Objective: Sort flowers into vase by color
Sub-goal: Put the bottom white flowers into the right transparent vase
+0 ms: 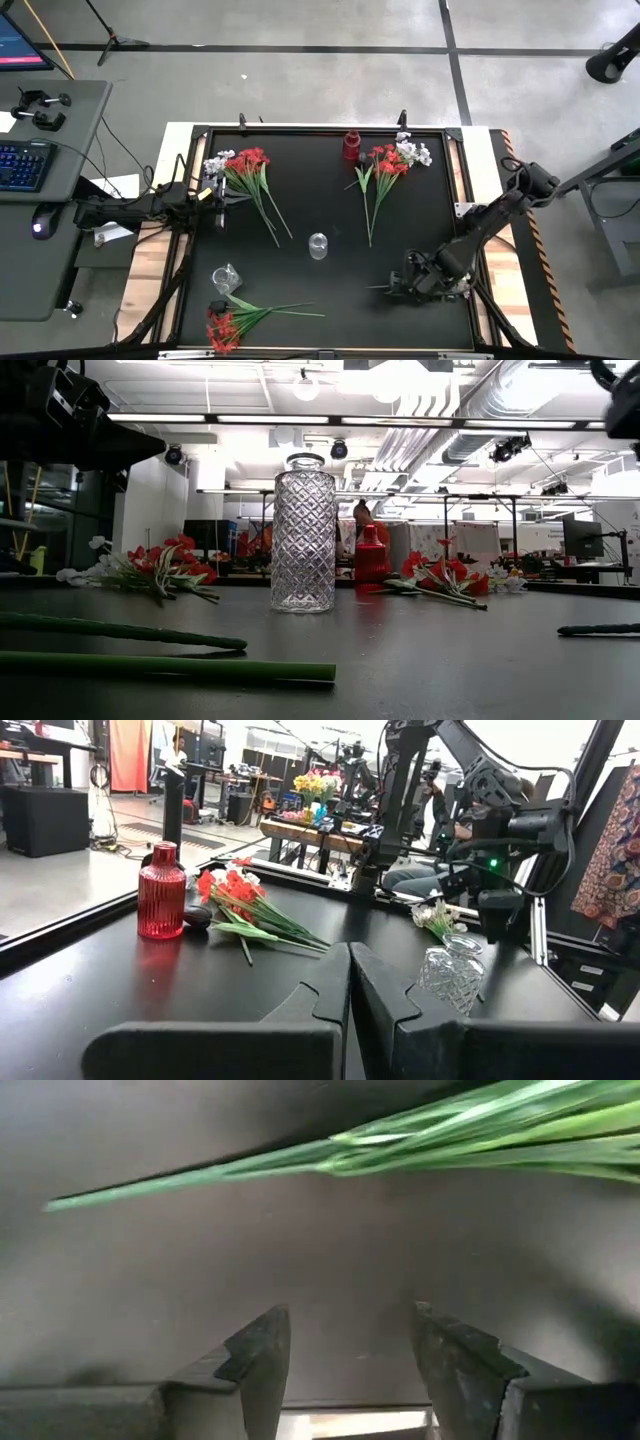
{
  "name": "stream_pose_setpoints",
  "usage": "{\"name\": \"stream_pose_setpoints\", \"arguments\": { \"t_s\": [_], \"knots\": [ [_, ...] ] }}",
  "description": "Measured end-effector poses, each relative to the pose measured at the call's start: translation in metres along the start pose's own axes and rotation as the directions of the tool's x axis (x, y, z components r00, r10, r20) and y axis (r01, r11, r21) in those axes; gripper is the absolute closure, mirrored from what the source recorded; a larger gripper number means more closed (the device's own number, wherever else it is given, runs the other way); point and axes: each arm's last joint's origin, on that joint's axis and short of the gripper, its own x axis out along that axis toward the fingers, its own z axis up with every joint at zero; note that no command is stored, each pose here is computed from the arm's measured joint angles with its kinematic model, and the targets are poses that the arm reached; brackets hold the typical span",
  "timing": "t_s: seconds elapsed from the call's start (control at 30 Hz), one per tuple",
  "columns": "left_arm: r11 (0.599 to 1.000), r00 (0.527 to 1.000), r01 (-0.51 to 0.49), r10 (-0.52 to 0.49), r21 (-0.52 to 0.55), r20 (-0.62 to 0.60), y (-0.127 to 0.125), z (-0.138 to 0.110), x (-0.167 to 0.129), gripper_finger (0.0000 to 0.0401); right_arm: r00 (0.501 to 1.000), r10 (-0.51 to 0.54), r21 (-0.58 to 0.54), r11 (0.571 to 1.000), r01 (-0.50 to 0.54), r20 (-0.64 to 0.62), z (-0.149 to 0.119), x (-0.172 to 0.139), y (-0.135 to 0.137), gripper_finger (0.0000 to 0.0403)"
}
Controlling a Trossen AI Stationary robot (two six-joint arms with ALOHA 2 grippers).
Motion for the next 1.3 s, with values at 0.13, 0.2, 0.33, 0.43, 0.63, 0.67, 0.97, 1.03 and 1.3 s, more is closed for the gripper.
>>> {"name": "stream_pose_setpoints", "arguments": {
  "t_s": [0.13,0.2,0.33,0.43,0.63,0.67,0.97,1.03,1.3],
  "knots": [
    [1.000,1.000,0.000,0.000,0.000,0.000,0.000,0.000,0.000,0.0401,0.997,0.072,0.024,0.997,-0.073,0.041,0.012,0.005,0.010,0.0208],
    [1.000,1.000,0.000,0.000,0.000,0.000,0.000,0.000,0.000,0.0401,0.993,0.112,0.023,0.993,-0.113,0.033,0.016,0.009,0.012,0.0208],
    [1.000,1.000,0.000,0.000,0.000,0.000,0.000,0.000,0.000,0.0401,0.992,0.121,0.015,0.992,-0.122,0.017,0.018,0.015,0.010,0.0208],
    [1.000,1.000,0.000,0.000,0.000,0.000,0.000,0.000,0.000,0.0401,0.994,0.107,0.018,0.994,-0.107,0.036,0.020,0.015,0.009,0.0208],
    [1.000,1.000,0.000,0.000,0.000,0.000,0.000,0.000,0.000,0.0401,0.991,0.126,0.030,0.991,-0.127,0.041,0.023,0.014,0.013,0.0208],
    [1.000,1.000,0.000,0.000,0.000,0.000,0.000,0.000,0.000,0.0401,0.990,0.133,0.032,0.990,-0.134,0.037,0.024,0.013,0.015,0.0208],
    [1.000,1.000,0.000,0.000,0.000,0.000,0.000,0.000,0.000,0.0401,0.991,0.128,0.072,0.989,-0.130,0.035,0.032,0.011,0.022,0.0208],
    [1.000,1.000,0.000,0.000,0.000,0.000,0.000,0.000,0.000,0.0401,0.993,0.116,0.077,0.990,-0.117,0.023,0.032,0.011,0.023,0.0208],
    [1.000,1.000,0.000,0.000,0.000,0.000,0.000,0.000,0.000,0.0401,0.999,0.053,0.091,0.994,-0.053,0.001,0.033,0.011,0.019,0.0208]
  ]
}}
